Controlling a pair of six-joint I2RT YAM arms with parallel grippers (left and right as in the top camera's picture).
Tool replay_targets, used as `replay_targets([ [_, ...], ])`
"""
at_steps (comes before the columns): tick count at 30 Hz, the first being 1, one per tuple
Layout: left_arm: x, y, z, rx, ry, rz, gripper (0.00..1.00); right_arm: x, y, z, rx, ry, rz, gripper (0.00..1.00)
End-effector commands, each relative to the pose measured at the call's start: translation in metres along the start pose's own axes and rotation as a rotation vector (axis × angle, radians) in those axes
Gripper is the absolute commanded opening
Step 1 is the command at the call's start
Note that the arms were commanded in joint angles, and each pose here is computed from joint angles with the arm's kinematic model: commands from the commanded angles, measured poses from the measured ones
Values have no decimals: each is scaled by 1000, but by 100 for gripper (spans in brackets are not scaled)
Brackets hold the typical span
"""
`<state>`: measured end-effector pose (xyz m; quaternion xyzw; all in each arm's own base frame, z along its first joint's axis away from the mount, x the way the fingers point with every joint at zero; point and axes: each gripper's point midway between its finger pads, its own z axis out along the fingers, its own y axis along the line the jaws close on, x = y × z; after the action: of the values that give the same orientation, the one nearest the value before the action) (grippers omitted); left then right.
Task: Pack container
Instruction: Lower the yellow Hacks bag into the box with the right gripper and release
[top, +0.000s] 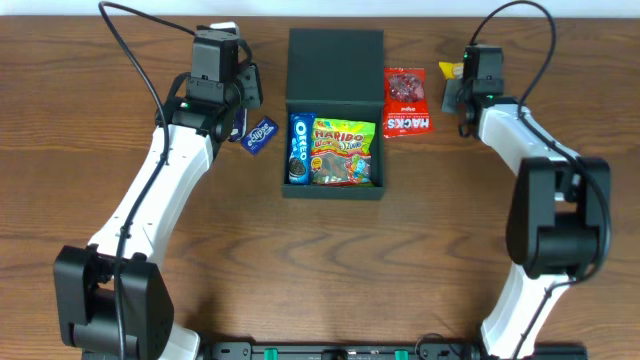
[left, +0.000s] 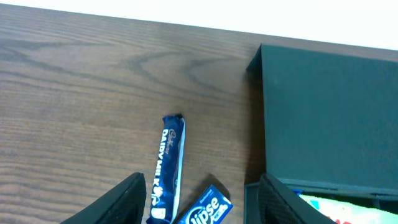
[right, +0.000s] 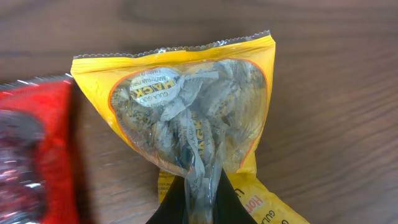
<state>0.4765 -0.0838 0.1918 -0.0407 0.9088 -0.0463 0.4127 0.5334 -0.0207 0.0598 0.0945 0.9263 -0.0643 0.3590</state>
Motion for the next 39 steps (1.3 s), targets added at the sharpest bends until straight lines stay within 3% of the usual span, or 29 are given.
replay_targets([
  [1, -9, 0, -3, 3, -29, 2, 59, -53, 7, -53, -54, -144, -35, 1],
  [8, -33, 8, -11, -50, -125, 62, 62, -84, 56, -124, -248, -271, -233, 1],
  [14, -63, 27, -35, -177, -242, 118, 64, -57, 123, -164, -559, -254, -441, 1],
  [15, -68, 30, -40, -193, -262, 123, 70, -49, 134, -170, -618, -247, -486, 1],
  [17, -76, 33, -48, -215, -293, 127, 92, -34, 150, -179, -701, -233, -566, 1],
  [18, -79, 35, -52, -223, -305, 122, 98, -26, 156, -183, -732, -227, -612, 1],
  [31, -96, 64, -75, -264, -356, 71, 95, 44, 209, -216, -901, -239, -1101, 1],
  [39, -90, 49, -69, -174, -328, 91, 95, 74, 220, -190, -888, -143, -1150, 1],
])
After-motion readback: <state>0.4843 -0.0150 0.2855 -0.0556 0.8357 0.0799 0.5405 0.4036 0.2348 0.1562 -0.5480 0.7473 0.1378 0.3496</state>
